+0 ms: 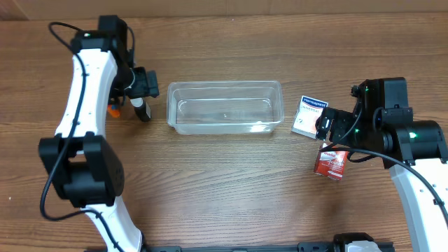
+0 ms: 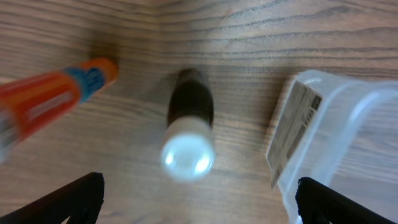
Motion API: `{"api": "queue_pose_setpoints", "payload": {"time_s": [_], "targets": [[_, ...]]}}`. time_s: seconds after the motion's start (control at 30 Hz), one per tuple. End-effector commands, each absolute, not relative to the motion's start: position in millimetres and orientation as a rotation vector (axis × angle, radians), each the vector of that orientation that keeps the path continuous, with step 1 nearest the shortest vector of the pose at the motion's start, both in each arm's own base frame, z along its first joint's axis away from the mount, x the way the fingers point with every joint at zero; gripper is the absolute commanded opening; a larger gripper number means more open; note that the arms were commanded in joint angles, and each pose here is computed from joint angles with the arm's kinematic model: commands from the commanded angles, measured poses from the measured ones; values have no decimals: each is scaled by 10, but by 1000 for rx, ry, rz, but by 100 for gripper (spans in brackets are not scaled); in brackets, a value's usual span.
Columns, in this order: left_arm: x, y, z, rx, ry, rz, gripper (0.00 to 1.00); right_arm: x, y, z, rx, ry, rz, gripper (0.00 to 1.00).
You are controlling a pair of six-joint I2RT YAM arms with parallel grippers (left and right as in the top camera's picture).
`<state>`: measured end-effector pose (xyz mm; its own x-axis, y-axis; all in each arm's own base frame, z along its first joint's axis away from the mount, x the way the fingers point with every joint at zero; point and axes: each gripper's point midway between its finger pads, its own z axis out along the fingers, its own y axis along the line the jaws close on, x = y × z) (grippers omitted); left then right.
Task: Pack container
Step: 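Move the left gripper to the dark brown bottle and grasp it, then carry the brown bottle into the container's left end and release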
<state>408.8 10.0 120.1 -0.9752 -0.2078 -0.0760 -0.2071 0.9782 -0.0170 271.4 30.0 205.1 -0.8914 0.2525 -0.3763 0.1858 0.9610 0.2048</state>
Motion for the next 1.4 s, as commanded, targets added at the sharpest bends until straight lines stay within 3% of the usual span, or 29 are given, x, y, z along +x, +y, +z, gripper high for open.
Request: {"api": "queue_pose_setpoints", "payload": {"time_s": [0.0,0.13,0.3,0.5,0.63,0.7,0.8,0.87,1.37], "targets": [[4201,86,1035,-300,3059,8,100,2774,276,2168,313,2666,220,100],[4216,87,901,-303,3084,11,99,2774,276,2168,313,2666,220,100],[4245,88,868,-302,3079,11,77,2774,276,2168,313,2666,220,100],[4260,89,761,-303,3095,14,77,2774,276,2168,313,2666,220,100],[4278,93,735,-305,3093,14,71,2774,276,2168,313,2666,220,100],[4284,94,735,-305,3090,14,58,2773,276,2167,313,2667,220,100],[4269,93,735,-306,3096,13,53,2773,276,2167,313,2667,220,100],[4255,91,734,-306,3102,14,44,2773,276,2167,313,2667,220,100],[4067,60,752,-345,3173,24,11,2772,276,2167,313,2667,220,100]]}}
